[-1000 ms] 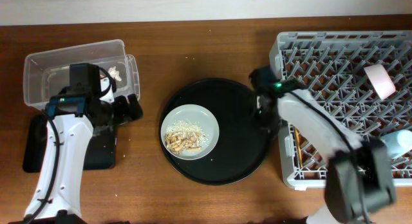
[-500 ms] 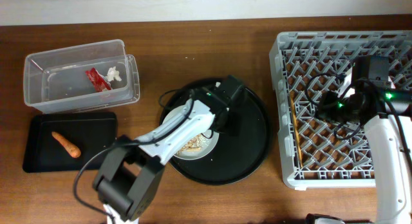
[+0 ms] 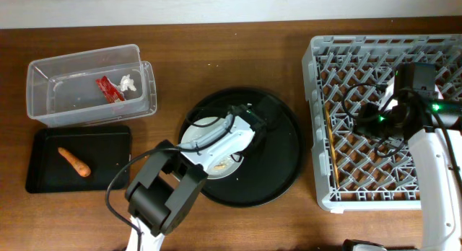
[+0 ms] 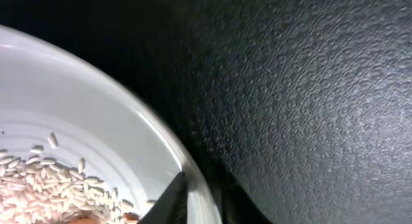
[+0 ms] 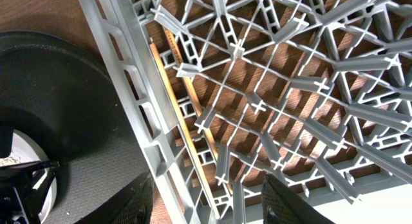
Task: Sort waste into correct bins and load items into the dishwasher rack
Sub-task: 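Lift the grey plate with the left gripper and tip food onto the black tray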
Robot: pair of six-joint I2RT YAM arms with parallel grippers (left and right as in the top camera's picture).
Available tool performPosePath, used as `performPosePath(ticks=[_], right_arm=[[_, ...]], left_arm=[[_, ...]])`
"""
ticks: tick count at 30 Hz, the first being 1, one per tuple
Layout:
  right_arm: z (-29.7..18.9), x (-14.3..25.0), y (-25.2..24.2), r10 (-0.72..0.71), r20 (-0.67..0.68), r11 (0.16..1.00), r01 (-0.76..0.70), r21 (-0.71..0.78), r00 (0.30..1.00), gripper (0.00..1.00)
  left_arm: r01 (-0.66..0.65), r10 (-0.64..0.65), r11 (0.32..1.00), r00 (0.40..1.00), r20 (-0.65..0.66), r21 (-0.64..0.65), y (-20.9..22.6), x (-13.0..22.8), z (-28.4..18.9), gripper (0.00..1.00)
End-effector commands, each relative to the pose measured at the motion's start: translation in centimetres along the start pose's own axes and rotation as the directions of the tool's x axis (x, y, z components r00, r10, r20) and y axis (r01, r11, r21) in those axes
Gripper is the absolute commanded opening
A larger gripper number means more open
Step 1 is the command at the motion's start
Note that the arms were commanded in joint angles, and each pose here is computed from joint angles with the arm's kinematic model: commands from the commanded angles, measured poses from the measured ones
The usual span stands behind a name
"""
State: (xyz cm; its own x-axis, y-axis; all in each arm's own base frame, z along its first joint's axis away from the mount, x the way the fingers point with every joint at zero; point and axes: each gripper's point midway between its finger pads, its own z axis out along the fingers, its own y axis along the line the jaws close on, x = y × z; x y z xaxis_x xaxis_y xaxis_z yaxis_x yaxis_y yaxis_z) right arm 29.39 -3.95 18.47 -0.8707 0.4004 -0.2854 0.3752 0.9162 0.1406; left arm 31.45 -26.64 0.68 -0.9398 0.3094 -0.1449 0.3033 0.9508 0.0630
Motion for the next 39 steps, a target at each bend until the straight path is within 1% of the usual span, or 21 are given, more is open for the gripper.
performPosePath(ticks=[1, 2, 4, 6, 7, 10, 12, 14, 17, 18, 22, 25, 28, 30, 33, 34, 35, 36, 37, 38, 39], right_arm=[[0.2, 0.2, 0.0, -0.003, -0.012, 1.000, 0.003, -0.002, 1.000, 0.54], [0.2, 0.2, 0.0, -0.003, -0.013, 1.000, 0.003, -0.002, 1.000, 0.54], [0.2, 0.2, 0.0, -0.003, -0.013, 1.000, 0.003, -0.002, 1.000, 0.54], [0.2, 0.2, 0.0, -0.003, -0.012, 1.000, 0.003, -0.002, 1.000, 0.54], [0.2, 0.2, 0.0, -0.003, -0.013, 1.000, 0.003, -0.002, 1.000, 0.54], [0.2, 0.2, -0.1, -0.003, -0.013, 1.000, 0.003, -0.001, 1.000, 0.54], [0.2, 0.2, -0.1, -0.003, -0.013, 1.000, 0.003, -0.001, 1.000, 0.54], [0.2, 0.2, -0.1, -0.003, -0.013, 1.000, 0.003, -0.001, 1.000, 0.54], [0.2, 0.2, -0.1, -0.003, -0.013, 1.000, 0.003, -0.001, 1.000, 0.54], [0.2, 0.2, -0.1, -0.003, -0.012, 1.000, 0.003, 0.000, 1.000, 0.54], [0.2, 0.1, -0.2, -0.003, -0.011, 1.000, 0.004, 0.006, 1.000, 0.54], [0.2, 0.1, -0.2, -0.003, -0.010, 1.000, 0.004, 0.006, 1.000, 0.54], [0.2, 0.1, -0.2, -0.003, -0.011, 1.000, 0.004, 0.006, 1.000, 0.54], [0.2, 0.1, -0.2, -0.004, -0.010, 1.000, 0.004, 0.006, 1.000, 0.54], [0.2, 0.1, -0.2, -0.004, -0.010, 1.000, 0.004, 0.006, 1.000, 0.54], [0.2, 0.1, -0.2, -0.004, -0.010, 1.000, 0.004, 0.006, 1.000, 0.54], [0.2, 0.1, -0.2, -0.004, -0.010, 1.000, 0.004, 0.006, 1.000, 0.54], [0.2, 0.1, -0.2, -0.004, -0.010, 1.000, 0.004, 0.006, 1.000, 0.54], [0.2, 0.1, -0.2, -0.004, -0.010, 1.000, 0.004, 0.006, 1.000, 0.54], [0.2, 0.1, -0.2, -0.003, -0.010, 1.000, 0.004, 0.006, 1.000, 0.54], [0.2, 0.1, -0.2, -0.003, -0.010, 1.000, 0.004, 0.006, 1.000, 0.54]], left_arm=[[-0.001, 0.001, 1.000, 1.000, -0.003, -0.012, 0.0, -0.2, 0.4, 0.03], [-0.001, 0.001, 1.000, 1.000, -0.003, -0.012, 0.0, -0.2, 0.4, 0.01], [-0.002, 0.002, 0.999, 1.000, 0.001, -0.033, 0.4, -0.2, 0.3, 0.01], [-0.011, 0.013, 0.987, 1.000, 0.008, -0.162, 2.6, -0.8, -1.3, 0.00], [-0.011, 0.014, 0.983, 1.000, 0.017, -0.185, 2.9, -1.4, -2.5, 0.00], [-0.005, 0.013, 0.980, 0.999, 0.037, -0.200, 3.2, -2.7, -4.9, 0.00], [0.002, 0.004, 0.975, 1.000, 0.026, -0.224, 3.8, -2.5, -5.5, 0.00], [0.058, -0.051, 0.952, 0.998, 0.033, -0.299, 5.3, -2.2, -6.3, 0.00], [0.108, -0.109, 0.943, 0.994, 0.014, -0.314, 7.6, -1.4, -8.0, 0.00], [0.162, -0.163, 0.936, 0.986, 0.024, -0.313, 9.1, -1.3, -9.2, 0.00], [0.332, -0.336, 0.891, 0.941, 0.043, -0.309, 15.5, -0.2, -13.2, 0.00], [0.459, -0.473, 0.826, 0.880, 0.040, -0.326, 21.2, 1.5, -15.0, 0.00], [0.514, -0.538, 0.809, 0.843, -0.009, -0.285, 24.7, 2.6, -14.8, 0.00], [0.522, -0.547, 0.821, 0.835, -0.055, -0.230, 25.8, 3.0, -14.0, 0.00], [0.538, -0.547, 0.837, 0.828, -0.124, -0.098, 26.3, 3.6, -11.9, 0.01], [0.546, -0.542, 0.837, 0.826, -0.156, -0.017, 26.2, 3.8, -11.0, 0.00], [0.551, -0.545, 0.834, 0.823, -0.160, -0.011, 26.7, 4.1, -10.8, 0.00], [0.539, -0.529, 0.842, 0.833, -0.163, 0.024, 26.5, 3.9, -10.8, 0.01], [0.517, -0.498, 0.851, 0.851, -0.167, 0.095, 25.9, 3.4, -10.9, 0.00], [0.516, -0.494, 0.845, 0.853, -0.169, 0.138, 25.6, 3.2, -11.0, 0.00], [0.484, -0.456, 0.848, 0.874, -0.169, 0.217, 24.8, 2.8, -11.2, 0.00]])
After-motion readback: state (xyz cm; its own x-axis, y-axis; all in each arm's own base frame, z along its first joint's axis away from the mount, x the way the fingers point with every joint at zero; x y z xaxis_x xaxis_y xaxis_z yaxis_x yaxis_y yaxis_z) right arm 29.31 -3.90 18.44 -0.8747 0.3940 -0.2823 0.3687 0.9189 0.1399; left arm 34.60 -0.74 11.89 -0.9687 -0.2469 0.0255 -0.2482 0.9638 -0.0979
